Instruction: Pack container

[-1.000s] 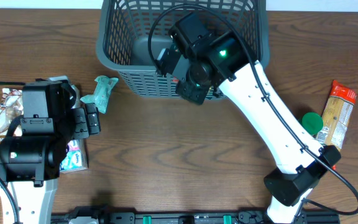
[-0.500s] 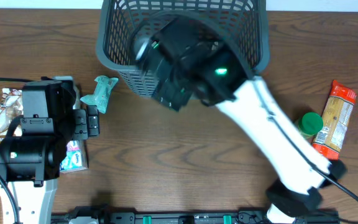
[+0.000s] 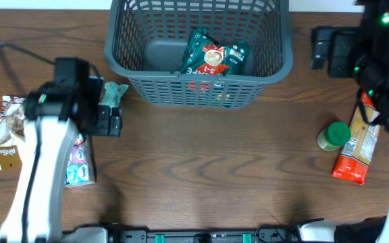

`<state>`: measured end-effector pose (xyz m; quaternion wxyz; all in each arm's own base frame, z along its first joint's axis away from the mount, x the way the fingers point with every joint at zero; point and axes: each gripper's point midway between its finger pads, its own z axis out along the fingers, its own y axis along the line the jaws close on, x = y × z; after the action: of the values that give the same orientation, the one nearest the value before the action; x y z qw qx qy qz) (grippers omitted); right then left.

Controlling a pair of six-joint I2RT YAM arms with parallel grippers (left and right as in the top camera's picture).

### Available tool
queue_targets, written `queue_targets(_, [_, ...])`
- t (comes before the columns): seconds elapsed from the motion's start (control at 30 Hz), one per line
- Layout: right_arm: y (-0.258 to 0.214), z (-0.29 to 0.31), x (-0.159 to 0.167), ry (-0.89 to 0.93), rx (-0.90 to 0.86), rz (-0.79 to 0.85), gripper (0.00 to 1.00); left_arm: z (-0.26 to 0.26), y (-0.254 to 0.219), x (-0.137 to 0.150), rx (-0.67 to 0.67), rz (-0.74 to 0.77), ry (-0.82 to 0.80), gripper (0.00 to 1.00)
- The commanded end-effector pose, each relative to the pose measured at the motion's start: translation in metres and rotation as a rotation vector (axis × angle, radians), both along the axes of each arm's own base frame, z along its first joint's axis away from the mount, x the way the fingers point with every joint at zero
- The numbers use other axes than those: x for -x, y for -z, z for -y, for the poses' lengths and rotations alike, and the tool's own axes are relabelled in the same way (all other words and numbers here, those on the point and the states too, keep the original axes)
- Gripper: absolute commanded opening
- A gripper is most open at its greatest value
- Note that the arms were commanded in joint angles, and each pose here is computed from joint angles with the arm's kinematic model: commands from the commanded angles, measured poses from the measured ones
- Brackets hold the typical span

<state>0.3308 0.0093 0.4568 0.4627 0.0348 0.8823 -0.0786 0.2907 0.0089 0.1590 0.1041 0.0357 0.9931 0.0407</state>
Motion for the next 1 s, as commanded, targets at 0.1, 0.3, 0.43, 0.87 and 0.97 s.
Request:
queue_targets(0.1, [0.043,0.018,-0.019,0.068,-0.074,-0.137,0.99,0.002,0.025,-0.039,-0.004,-0.043,0.104,0.99])
queue_targets(0.3, [0.064,0.023,-0.027,0.076,-0.054,-0.215,0.99,0.002,0.042,-0.069,-0.03,0.001,0.209,0.99])
queue_targets(0.43, [0.073,0.023,-0.032,0.077,-0.05,-0.245,0.99,-0.004,0.051,-0.084,-0.037,0.027,0.209,0.98])
queue_targets(0.87, [0.076,0.023,-0.038,0.063,-0.031,-0.252,0.99,-0.022,0.103,-0.092,-0.039,-0.07,0.241,0.98])
queue_targets(0.97, [0.076,0.023,-0.038,0.062,-0.031,-0.252,0.99,-0.022,0.114,-0.093,-0.035,-0.093,0.241,0.99])
